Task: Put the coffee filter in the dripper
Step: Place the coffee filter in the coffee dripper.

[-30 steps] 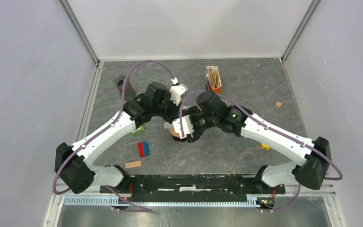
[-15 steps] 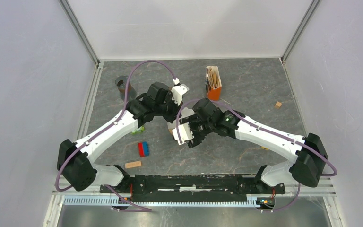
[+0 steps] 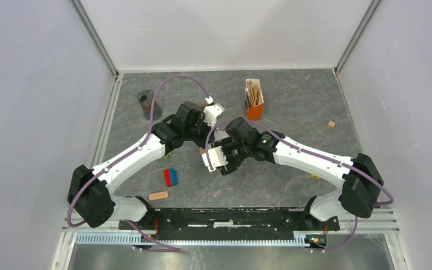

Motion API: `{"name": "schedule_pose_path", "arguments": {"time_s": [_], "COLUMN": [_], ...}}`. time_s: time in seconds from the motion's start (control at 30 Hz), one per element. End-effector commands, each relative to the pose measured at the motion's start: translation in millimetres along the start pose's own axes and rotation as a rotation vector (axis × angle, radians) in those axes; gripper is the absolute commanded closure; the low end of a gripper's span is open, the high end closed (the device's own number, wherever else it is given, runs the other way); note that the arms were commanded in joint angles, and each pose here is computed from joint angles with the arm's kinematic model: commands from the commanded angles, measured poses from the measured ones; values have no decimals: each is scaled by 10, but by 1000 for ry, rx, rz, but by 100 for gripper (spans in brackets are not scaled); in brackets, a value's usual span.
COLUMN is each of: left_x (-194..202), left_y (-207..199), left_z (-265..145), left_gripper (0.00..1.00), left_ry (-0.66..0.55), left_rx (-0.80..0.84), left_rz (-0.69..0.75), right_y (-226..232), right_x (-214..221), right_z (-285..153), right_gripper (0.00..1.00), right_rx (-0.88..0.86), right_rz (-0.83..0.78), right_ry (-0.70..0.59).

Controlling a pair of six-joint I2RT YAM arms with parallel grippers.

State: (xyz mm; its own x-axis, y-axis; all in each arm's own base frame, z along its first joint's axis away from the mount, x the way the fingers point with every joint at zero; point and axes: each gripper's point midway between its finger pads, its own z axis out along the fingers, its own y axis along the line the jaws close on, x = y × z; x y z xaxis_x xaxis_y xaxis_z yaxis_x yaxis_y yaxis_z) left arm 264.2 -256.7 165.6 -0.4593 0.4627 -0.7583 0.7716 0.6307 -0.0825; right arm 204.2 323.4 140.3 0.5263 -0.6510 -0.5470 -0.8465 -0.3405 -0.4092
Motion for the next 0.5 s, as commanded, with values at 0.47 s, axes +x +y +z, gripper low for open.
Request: {"name": "schedule_pose_path", "arguments": {"time_s": [0.47], "left_x": [-253], "left_y": [121], "left_z": [-196], "left_gripper": [65], "left_ry": [-135], "left_rx": [-68], "left_rz": [122], "right_y": [-71], "right_x": [-67], "right_z": [9], "right_gripper": [31], "right_rx": [23], "right_rz": [-15], "right_ry": [-13]}}
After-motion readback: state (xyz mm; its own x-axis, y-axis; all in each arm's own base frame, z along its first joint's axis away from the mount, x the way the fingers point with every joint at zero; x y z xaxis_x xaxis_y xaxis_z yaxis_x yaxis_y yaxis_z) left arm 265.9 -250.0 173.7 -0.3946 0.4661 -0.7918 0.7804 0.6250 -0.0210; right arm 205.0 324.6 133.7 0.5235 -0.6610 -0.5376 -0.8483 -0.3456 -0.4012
